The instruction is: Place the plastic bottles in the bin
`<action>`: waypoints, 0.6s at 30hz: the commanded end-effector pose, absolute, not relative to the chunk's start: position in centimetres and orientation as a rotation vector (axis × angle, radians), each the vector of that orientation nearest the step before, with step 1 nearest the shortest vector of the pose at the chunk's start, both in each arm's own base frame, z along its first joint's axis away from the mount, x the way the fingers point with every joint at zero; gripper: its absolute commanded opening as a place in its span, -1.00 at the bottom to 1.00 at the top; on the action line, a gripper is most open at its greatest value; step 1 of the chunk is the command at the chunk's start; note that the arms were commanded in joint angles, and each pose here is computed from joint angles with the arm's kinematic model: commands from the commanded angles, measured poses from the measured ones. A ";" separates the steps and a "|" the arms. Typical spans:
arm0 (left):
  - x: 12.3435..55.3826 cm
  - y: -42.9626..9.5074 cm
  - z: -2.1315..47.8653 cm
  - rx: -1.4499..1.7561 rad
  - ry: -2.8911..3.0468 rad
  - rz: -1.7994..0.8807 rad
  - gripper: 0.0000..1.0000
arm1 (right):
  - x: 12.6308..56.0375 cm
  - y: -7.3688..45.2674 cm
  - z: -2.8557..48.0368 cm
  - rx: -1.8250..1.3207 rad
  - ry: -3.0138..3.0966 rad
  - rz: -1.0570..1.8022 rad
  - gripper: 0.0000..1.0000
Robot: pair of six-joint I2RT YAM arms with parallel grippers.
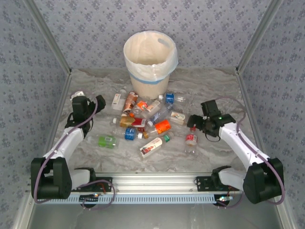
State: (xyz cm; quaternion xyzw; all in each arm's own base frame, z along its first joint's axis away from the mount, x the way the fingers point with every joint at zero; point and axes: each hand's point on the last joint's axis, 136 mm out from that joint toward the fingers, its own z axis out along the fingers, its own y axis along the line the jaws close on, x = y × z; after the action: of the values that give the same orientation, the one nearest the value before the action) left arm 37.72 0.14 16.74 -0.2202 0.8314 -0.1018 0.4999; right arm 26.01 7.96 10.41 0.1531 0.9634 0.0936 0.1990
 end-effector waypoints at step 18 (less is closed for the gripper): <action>37.7 -2.0 17.9 -0.486 2.037 -0.393 0.99 | 23.8 10.1 3.9 0.383 2.928 0.028 0.62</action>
State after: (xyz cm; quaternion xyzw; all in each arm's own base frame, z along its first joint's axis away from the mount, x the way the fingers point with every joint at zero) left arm 37.10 -1.79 16.21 -0.2086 0.8454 -0.1516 0.4678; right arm 23.38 10.39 4.30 0.1372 0.9858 0.0282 0.0931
